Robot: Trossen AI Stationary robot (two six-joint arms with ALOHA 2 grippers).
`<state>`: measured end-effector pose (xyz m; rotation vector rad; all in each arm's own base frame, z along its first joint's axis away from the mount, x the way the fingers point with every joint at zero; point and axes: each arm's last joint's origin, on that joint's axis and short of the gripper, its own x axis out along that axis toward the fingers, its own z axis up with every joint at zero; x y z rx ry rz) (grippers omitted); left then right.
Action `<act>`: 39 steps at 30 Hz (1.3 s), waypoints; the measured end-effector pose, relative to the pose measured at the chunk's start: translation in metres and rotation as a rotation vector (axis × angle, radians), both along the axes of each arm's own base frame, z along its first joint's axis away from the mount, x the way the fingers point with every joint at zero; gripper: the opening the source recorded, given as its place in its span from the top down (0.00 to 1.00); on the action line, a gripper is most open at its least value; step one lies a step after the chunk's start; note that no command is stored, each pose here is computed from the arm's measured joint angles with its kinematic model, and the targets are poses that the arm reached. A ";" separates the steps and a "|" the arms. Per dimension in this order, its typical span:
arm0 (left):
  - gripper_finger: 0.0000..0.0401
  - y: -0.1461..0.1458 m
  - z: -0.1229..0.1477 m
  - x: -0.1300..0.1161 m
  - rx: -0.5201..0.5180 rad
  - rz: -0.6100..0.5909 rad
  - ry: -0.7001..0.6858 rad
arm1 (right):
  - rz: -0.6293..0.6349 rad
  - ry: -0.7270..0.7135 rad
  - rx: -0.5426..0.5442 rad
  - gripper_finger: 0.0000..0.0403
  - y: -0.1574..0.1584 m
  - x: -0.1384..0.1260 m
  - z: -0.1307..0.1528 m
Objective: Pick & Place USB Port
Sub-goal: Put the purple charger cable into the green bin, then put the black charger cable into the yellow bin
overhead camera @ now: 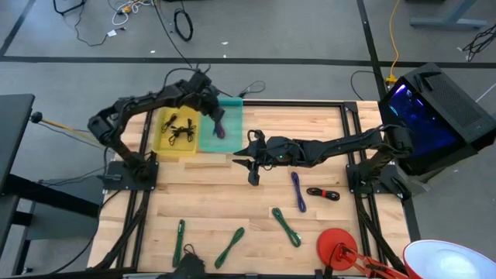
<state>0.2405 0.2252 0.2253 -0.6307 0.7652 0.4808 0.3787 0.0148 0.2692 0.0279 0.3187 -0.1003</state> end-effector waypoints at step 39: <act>0.45 0.019 0.018 0.024 0.058 0.037 -0.018 | 0.006 0.046 -0.017 0.73 0.000 -0.001 -0.004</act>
